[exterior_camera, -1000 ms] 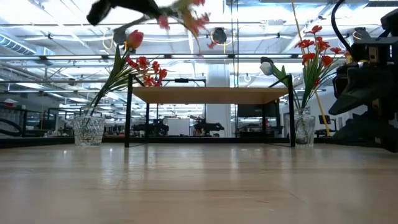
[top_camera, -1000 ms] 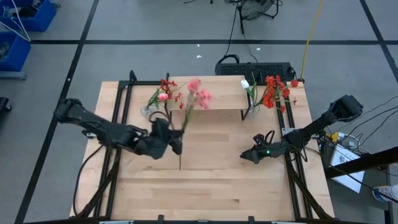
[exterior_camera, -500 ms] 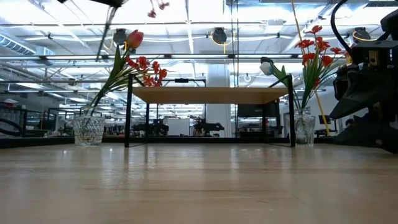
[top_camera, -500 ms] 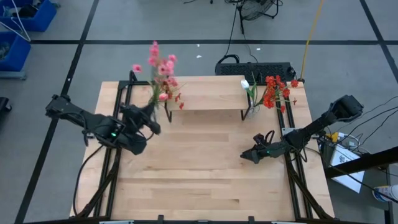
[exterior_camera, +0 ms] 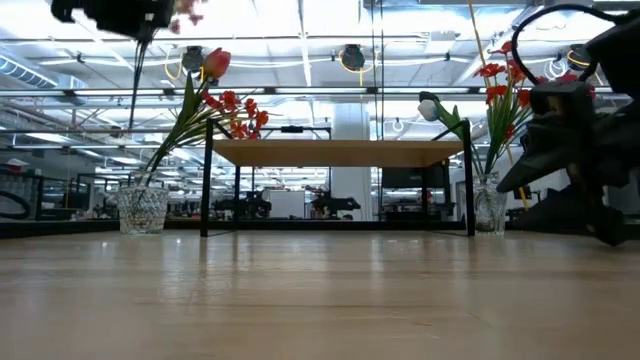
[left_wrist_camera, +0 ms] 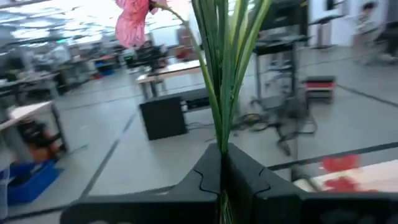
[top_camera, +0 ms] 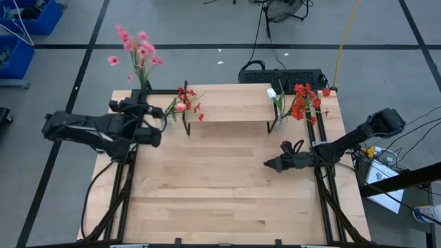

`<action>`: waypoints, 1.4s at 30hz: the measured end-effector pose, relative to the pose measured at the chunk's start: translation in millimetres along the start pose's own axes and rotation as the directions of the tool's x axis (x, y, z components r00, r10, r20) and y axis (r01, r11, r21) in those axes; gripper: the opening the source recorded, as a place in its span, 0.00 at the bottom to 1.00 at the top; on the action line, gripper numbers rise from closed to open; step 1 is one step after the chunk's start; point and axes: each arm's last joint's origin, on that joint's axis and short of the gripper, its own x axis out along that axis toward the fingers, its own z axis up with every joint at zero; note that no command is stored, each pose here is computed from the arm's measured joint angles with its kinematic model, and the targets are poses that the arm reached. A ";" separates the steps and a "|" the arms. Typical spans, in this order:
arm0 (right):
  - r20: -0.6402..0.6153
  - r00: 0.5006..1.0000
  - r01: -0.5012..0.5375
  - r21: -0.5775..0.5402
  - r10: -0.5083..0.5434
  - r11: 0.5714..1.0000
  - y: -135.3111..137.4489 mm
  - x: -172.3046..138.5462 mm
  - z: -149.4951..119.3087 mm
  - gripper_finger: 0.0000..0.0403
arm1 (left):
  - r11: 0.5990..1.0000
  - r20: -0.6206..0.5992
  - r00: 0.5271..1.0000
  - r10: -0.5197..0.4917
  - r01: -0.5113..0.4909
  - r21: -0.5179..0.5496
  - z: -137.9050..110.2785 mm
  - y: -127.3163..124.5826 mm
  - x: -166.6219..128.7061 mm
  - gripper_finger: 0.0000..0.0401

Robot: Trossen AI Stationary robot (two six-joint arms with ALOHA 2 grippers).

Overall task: Pick and place flowers into a vace then onto a shelf
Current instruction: Put the pink flowers into the left transparent vase

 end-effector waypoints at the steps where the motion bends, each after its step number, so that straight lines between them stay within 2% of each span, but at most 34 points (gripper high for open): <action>1: 0.008 1.000 0.003 0.010 -0.003 1.000 -0.3 0.4 1.4 0.52 | 0.999 -0.003 1.000 0.015 -0.015 -0.029 -6.6 0.3 2.4 0.03; 3: 0.020 1.000 0.008 0.031 -0.008 0.999 -0.9 1.1 3.8 0.52 | 0.993 -0.008 0.999 0.032 -0.033 -0.111 -20.7 1.8 5.5 0.03; 4: 0.026 1.000 0.010 0.036 -0.011 0.999 -1.2 1.4 4.7 0.52 | 0.992 -0.009 0.999 0.035 -0.036 -0.117 -27.2 3.0 6.0 0.02; 8: 0.037 0.999 0.012 0.045 -0.014 0.999 -1.6 2.0 7.0 0.52 | 0.997 -0.007 1.000 0.029 -0.029 -0.068 -42.2 3.7 5.6 0.02; 15: 0.038 0.999 0.013 0.047 -0.015 0.999 -1.7 2.1 7.5 0.52 | 0.996 0.027 0.998 0.050 -0.048 -0.073 -44.0 4.6 7.8 0.01; 18: 0.037 0.999 0.016 0.046 -0.018 0.999 -1.9 2.1 7.4 0.52 | 0.992 0.044 0.996 0.072 -0.067 -0.111 -45.3 4.4 10.5 0.03; 21: 0.037 0.999 0.017 0.042 -0.019 0.999 -2.0 2.2 7.4 0.52 | 0.987 0.025 0.996 0.088 -0.084 -0.136 -54.8 2.1 13.8 0.02; 24: 0.037 0.999 0.017 0.041 -0.019 0.999 -2.1 2.2 7.5 0.52 | 0.990 0.019 0.995 0.096 -0.093 -0.106 -60.4 2.7 15.1 0.01; 28: 0.037 0.999 0.018 0.043 -0.019 0.999 -2.1 2.2 7.4 0.52 | 0.982 0.017 0.993 0.115 -0.111 -0.151 -67.0 1.6 18.4 0.03; 35: 0.034 0.999 0.018 0.043 -0.019 0.999 -2.2 2.2 7.4 0.52 | 0.975 0.037 0.989 0.144 -0.135 -0.177 -70.4 0.8 22.2 0.02; 42: 0.033 0.999 0.018 0.041 -0.019 0.999 -2.2 2.2 7.3 0.52 | 0.967 0.008 0.987 0.161 -0.156 -0.199 -70.5 -0.6 25.7 0.01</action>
